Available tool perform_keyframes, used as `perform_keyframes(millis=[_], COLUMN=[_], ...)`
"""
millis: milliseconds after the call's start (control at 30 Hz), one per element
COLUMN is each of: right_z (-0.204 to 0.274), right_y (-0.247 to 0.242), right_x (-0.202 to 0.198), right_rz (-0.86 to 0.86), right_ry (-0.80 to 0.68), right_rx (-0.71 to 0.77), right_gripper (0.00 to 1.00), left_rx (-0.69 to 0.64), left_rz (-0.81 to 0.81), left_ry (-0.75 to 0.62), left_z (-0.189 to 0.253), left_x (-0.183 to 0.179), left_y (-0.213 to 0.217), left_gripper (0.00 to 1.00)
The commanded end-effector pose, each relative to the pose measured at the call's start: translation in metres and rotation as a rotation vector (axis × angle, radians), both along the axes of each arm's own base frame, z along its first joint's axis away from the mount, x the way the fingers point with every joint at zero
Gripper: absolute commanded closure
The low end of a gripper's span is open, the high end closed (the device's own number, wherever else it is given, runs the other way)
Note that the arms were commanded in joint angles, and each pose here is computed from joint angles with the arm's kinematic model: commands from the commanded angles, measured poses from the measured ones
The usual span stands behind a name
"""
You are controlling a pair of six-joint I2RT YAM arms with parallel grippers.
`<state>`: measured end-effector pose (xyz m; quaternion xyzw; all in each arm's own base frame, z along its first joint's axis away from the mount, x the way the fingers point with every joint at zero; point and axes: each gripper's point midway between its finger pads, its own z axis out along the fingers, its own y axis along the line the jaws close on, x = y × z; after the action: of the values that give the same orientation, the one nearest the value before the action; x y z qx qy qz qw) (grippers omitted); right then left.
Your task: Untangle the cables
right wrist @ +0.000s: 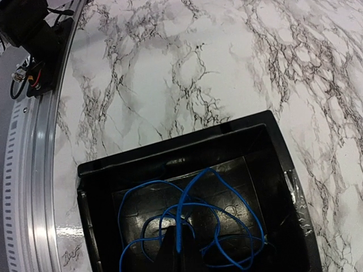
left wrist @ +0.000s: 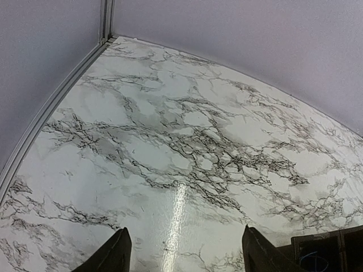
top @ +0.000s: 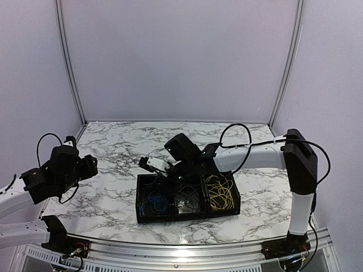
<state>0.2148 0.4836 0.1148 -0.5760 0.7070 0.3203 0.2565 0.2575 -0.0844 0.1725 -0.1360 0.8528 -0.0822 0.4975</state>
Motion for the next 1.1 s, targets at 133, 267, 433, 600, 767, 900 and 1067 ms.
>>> perform_keyframes(millis=[133, 267, 433, 600, 767, 900, 1067], right_z=[0.007, 0.036, 0.066, 0.103, 0.143, 0.158, 0.19], right_y=[0.005, -0.007, -0.032, -0.059, -0.104, -0.162, -0.247], right_x=[0.007, 0.012, 0.009, 0.007, 0.035, 0.08, 0.135], right_rz=[-0.011, -0.017, 0.002, -0.027, -0.14, -0.336, -0.749], right_ry=[-0.1, -0.209, -0.336, -0.389, -0.372, -0.347, -0.504], right_rx=[-0.021, -0.008, -0.007, 0.041, 0.126, 0.149, 0.131], right_gripper=[0.96, 0.65, 0.38, 0.28, 0.26, 0.25, 0.23], left_rx=[0.016, 0.03, 0.057, 0.047, 0.081, 0.126, 0.15], left_rz=[0.022, 0.028, 0.033, 0.046, -0.113, -0.162, -0.175], left_ry=[0.013, -0.011, -0.028, 0.001, 0.114, 0.105, -0.022], left_z=[-0.006, 0.002, 0.012, 0.012, 0.005, 0.018, 0.059], left_x=[-0.002, -0.001, 0.002, 0.011, 0.029, 0.045, 0.06], left_y=[0.006, 0.009, 0.011, 0.005, -0.033, -0.048, -0.052], left_gripper=[0.29, 0.16, 0.01, 0.01, 0.01, 0.01, 0.01])
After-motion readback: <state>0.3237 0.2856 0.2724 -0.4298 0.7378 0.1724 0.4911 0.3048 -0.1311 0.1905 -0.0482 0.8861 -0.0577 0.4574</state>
